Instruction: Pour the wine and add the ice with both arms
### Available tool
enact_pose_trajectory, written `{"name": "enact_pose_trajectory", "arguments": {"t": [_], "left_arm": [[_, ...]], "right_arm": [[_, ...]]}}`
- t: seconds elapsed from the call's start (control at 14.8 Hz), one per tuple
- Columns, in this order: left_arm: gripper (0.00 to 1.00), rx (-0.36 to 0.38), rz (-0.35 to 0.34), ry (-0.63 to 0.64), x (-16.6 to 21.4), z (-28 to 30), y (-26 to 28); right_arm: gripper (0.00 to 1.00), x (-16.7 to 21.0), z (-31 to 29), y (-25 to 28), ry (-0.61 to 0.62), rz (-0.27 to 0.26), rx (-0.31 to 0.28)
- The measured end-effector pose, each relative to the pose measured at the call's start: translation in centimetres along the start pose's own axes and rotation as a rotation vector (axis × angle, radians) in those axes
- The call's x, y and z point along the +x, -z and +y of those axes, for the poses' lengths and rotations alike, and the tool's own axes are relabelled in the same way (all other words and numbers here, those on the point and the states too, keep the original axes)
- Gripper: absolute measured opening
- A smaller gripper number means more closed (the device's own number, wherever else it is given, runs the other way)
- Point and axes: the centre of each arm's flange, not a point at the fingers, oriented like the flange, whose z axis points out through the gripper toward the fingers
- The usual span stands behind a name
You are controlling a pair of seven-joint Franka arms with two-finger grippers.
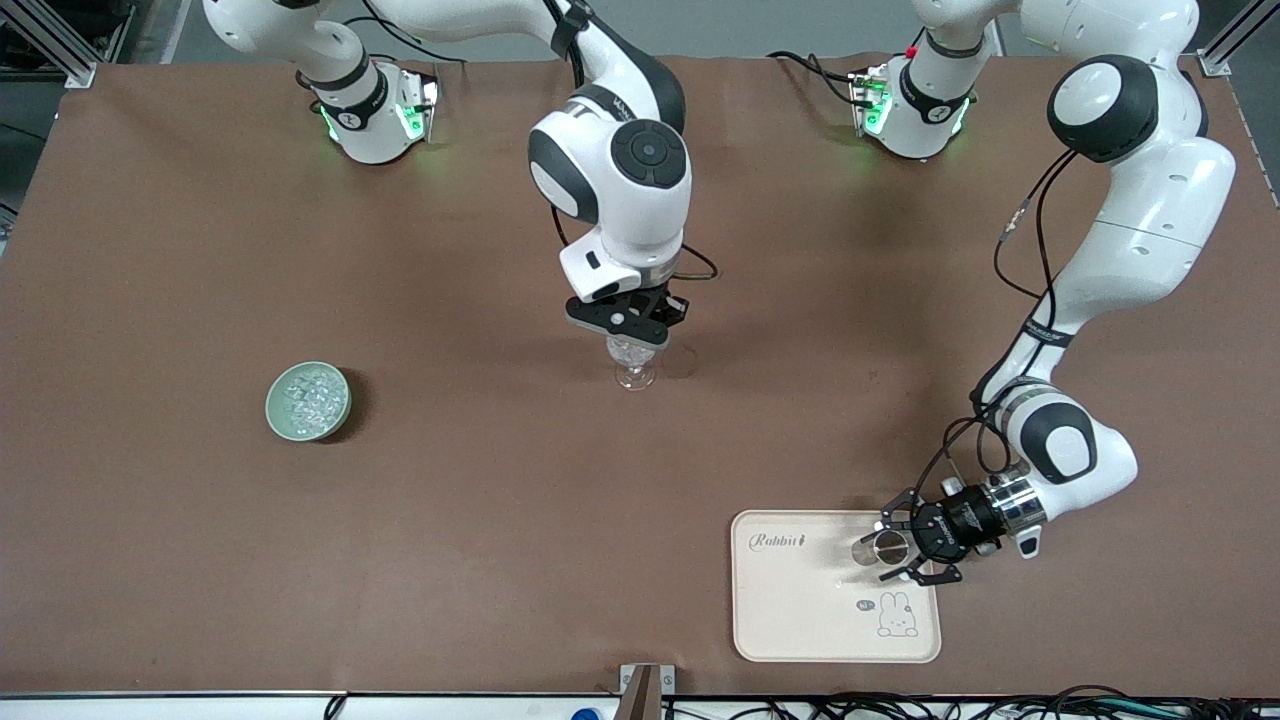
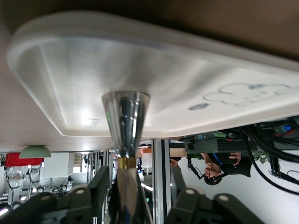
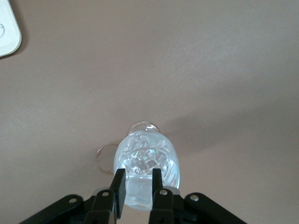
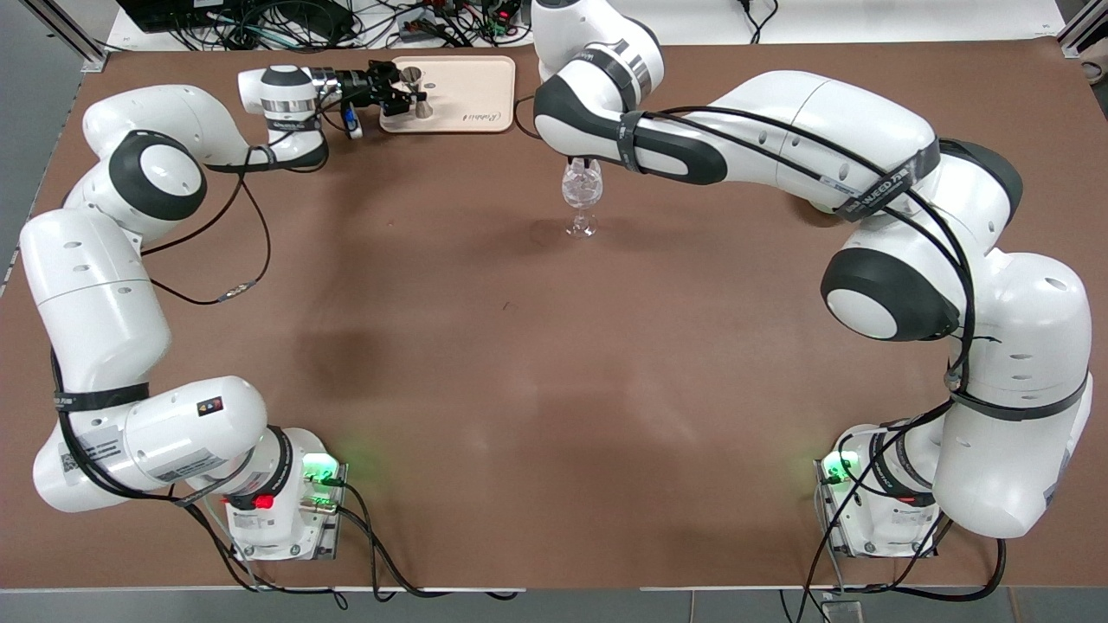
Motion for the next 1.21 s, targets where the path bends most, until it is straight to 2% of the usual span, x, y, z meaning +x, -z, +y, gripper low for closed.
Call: {"name": "enact_pose_trajectory", "arguments": {"t": [0.2,0.27,0.4,0.67,0.88,1.01,1.21], "left_arm": [[0.96,0.128,0.114,-0.225,-3.9,1.5,3.1],[1.0,0.176,0.157,-0.29,-5.6,1.9,4.3],[1.0,0.271,0.256,-0.417,-8.6,2.4,6.9],[1.0,0.511,0.514,-0.731,-16.2,1.6,9.6],[1.0,0.659,0.62,-0.933,-23.5,-0.4,10.3],[1.0,0.752,0.652,-1.083,-27.2,-1.5,11.8],[1.0,0.826,0.716,-1.311,-33.1,-2.4,14.7]], "right_arm": [[0.26,0.7,0.2,-0.4,-0.004,0.011,-0.005],[0.26,1.0,0.3,-0.4,-0.001,0.012,-0.004],[0.28,1.5,0.5,-0.4,0.011,0.013,-0.004],[0.66,1.7,0.7,-0.4,0.018,0.014,-0.003],[0.97,2.9,1.3,-0.4,0.028,0.016,-0.006],[1.0,4.8,3.0,-0.1,0.07,-0.006,-0.045],[1.0,10.5,8.3,2.5,0.134,-0.043,-0.082]]}}
